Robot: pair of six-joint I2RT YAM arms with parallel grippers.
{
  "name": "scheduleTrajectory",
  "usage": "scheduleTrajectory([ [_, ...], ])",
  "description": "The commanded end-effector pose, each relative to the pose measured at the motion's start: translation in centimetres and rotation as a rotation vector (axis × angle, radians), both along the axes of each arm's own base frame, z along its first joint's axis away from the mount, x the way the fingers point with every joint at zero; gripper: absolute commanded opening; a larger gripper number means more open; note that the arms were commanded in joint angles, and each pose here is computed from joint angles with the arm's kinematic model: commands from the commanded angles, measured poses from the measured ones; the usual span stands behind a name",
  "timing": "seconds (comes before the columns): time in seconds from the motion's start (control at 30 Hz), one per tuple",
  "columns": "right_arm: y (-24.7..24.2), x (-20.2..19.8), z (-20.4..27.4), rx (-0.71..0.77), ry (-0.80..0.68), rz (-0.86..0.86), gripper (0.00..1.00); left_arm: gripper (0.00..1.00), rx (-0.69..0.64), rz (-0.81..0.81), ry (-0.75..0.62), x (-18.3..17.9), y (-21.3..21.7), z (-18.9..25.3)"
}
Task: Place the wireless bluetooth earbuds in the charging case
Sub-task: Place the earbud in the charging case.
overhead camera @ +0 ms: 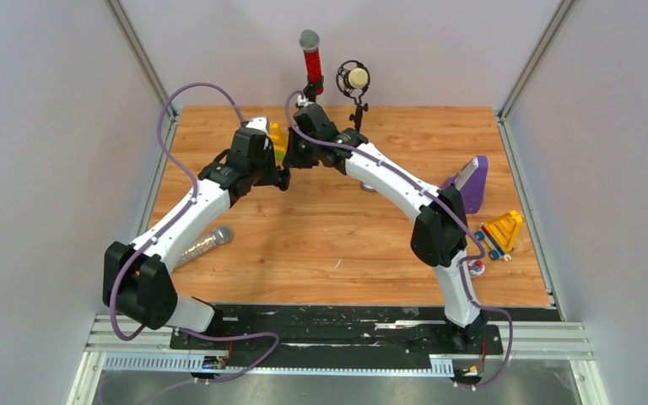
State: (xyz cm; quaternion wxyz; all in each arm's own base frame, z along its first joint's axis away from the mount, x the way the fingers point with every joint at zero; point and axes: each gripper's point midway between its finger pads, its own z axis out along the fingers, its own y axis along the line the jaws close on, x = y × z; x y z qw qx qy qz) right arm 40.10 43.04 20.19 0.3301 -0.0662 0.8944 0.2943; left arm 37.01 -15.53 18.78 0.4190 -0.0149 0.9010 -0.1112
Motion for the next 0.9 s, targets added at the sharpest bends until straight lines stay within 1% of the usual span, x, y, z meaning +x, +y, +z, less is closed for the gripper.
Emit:
scheduleTrajectory([
  [0.0,0.7,0.1,1.7,0.035,-0.020,-0.012,0.00,0.26,-0.032,0.015,-0.058,0.2,-0.1,1.9],
  [0.27,1.0,-0.6,1.7,0.035,-0.012,-0.004,0.00,0.26,-0.030,0.017,-0.061,0.2,0.0,2.0],
  [0.67,1.0,-0.8,1.2,0.023,-0.005,-0.011,0.00,0.25,-0.029,0.017,-0.063,0.2,0.0,2.2],
  [0.7,0.7,-0.4,1.1,0.009,-0.017,-0.035,0.00,0.25,-0.029,0.016,-0.062,0.2,0.0,2.1],
  [0.87,0.7,-0.3,0.7,-0.006,-0.021,-0.042,0.00,0.25,-0.028,0.014,-0.065,0.2,0.0,2.3],
])
